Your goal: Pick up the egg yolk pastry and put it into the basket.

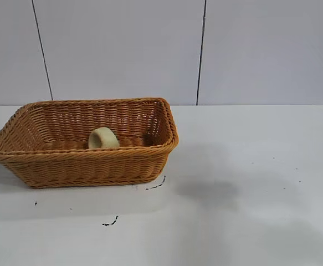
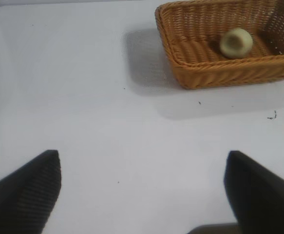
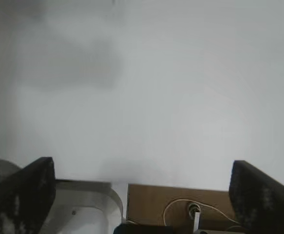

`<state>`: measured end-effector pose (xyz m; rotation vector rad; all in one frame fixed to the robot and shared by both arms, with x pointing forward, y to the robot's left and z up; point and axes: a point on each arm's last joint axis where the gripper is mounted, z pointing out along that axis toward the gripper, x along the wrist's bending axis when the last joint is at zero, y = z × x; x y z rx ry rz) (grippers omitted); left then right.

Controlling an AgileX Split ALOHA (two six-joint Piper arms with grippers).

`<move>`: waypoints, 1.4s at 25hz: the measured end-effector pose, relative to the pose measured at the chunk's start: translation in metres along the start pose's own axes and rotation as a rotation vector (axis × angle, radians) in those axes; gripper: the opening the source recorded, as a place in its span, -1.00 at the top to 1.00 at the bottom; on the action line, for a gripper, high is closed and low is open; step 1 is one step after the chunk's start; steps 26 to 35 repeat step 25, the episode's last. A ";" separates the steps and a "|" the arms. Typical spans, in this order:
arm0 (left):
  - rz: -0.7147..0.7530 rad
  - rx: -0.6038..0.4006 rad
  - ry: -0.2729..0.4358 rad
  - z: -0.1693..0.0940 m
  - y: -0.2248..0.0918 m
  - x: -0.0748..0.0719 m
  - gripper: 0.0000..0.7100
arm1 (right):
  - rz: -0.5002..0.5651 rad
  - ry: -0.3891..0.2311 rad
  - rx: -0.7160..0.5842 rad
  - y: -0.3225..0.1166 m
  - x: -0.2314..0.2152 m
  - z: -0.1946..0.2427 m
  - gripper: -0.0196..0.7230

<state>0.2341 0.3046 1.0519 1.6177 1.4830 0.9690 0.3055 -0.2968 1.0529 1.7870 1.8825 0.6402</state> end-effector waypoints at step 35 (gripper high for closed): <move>0.000 0.000 0.000 0.000 0.000 0.000 -0.95 | 0.064 0.023 -0.459 -0.055 0.004 -0.043 -0.93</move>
